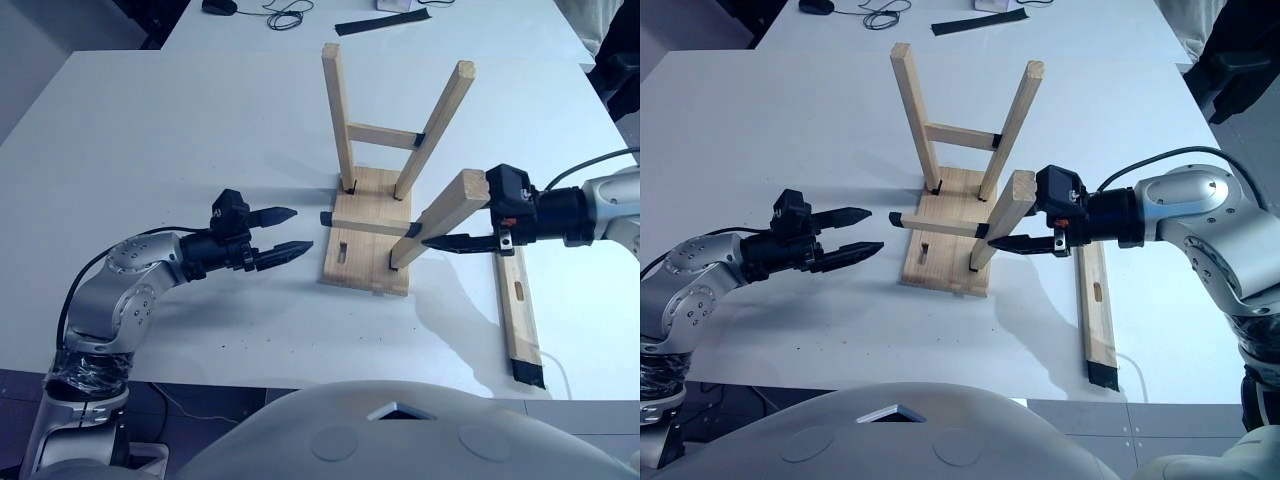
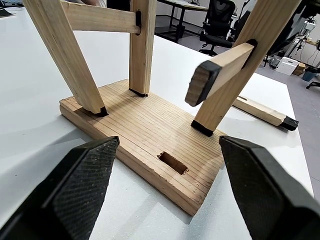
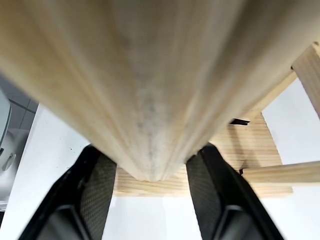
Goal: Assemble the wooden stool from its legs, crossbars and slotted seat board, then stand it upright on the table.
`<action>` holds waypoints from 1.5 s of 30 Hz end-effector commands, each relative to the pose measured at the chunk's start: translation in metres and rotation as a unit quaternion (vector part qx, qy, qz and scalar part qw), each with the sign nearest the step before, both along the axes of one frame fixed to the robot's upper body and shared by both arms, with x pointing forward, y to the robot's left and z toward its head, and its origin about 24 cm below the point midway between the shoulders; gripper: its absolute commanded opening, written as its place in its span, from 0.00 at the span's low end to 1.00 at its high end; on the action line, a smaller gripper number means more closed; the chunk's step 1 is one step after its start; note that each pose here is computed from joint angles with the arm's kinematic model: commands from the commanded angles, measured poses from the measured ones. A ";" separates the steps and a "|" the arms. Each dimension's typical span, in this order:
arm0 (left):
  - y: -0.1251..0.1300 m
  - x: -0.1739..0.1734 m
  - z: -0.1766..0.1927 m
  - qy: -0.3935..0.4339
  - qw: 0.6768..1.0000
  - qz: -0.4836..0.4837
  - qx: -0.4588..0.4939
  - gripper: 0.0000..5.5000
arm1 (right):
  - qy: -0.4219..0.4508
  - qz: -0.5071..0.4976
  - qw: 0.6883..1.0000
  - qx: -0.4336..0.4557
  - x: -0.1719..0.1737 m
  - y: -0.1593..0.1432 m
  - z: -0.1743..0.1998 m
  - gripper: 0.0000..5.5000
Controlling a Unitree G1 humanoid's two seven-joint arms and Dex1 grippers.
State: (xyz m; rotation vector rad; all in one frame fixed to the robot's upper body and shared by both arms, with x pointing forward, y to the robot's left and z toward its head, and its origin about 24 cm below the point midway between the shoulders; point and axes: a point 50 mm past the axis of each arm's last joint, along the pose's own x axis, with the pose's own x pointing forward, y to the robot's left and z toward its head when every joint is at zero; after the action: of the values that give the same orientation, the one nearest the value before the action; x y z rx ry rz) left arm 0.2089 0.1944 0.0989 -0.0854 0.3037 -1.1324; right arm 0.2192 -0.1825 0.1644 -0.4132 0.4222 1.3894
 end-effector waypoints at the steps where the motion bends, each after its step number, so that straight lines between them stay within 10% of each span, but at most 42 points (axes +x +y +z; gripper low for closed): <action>1: 0.001 0.005 0.003 -0.012 1.000 0.006 0.007 0.68 | 0.028 0.004 0.999 -0.040 -0.007 0.004 -0.025 0.37; 40: 0.004 0.005 0.000 -0.010 1.000 -0.005 0.013 0.68 | 0.137 0.029 0.984 -0.107 0.001 0.003 -0.093 0.37; 45: 0.006 0.001 -0.002 -0.007 1.000 -0.002 0.014 0.68 | 0.133 -0.018 0.987 -0.084 0.014 0.000 -0.082 0.54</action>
State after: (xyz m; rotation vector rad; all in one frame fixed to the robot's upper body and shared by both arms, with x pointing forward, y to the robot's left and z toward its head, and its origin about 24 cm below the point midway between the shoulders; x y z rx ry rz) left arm 0.2108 0.1983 0.0956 -0.0811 0.3049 -1.1361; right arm 0.2197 -0.1793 0.0668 -0.3121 0.8197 1.4368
